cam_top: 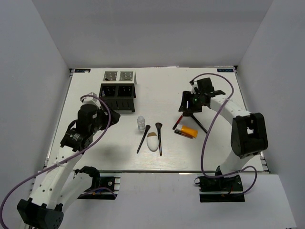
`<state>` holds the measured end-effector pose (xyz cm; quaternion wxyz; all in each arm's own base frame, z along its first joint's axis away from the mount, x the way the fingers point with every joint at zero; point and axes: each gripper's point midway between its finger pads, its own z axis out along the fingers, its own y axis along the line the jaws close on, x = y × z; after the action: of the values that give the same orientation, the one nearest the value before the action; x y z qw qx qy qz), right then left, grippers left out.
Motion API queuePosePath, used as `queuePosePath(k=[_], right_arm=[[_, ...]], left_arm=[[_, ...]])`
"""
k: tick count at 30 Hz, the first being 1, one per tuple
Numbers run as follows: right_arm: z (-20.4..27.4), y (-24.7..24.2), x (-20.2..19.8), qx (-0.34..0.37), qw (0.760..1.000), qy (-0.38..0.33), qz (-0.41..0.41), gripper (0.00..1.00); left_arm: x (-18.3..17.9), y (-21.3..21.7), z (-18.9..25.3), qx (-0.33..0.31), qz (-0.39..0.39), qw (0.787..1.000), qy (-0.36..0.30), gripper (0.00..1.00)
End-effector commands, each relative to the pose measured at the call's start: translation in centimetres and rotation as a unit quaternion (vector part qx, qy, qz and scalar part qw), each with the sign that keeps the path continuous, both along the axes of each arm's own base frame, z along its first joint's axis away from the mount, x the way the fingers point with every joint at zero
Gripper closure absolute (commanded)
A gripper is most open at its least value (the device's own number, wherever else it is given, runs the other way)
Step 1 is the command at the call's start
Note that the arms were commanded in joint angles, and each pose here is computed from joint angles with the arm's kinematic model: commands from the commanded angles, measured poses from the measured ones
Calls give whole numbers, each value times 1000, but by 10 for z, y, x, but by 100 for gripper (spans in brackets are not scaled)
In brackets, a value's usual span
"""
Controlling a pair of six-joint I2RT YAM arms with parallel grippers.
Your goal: Organize the makeup
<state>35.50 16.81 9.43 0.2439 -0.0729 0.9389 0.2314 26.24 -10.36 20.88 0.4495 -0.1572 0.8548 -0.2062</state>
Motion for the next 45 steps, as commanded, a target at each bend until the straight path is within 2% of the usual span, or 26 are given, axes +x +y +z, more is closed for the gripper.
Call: queuePosePath(k=[1, 7, 20, 25, 32, 40, 44, 45], right_arm=[[-15, -5, 5, -38, 995, 53, -78, 31], [-40, 9, 6, -46, 991, 90, -84, 42], [-69, 23, 4, -56, 985, 135, -97, 46], [-82, 18, 3, -96, 979, 138, -112, 53], [-94, 33, 0, -104, 979, 149, -95, 60], [-109, 47, -4, -110, 977, 163, -79, 79], [-113, 54, 1, -108, 979, 159, -62, 99], [-115, 57, 2, -106, 980, 157, -54, 100]], left_arm=[[-16, 10, -15, -2, 26, 999, 25, 22], [-30, 18, -24, 5, 37, 999, 40, 20], [-32, 22, -27, 13, 46, 997, 52, 19], [-32, 24, -24, 12, 51, 997, 50, 19], [-38, 28, -24, 15, 60, 997, 56, 19], [-45, 33, -23, 15, 69, 996, 57, 20], [-48, 36, -22, 15, 76, 995, 57, 20], [-49, 36, -21, 14, 76, 995, 57, 20]])
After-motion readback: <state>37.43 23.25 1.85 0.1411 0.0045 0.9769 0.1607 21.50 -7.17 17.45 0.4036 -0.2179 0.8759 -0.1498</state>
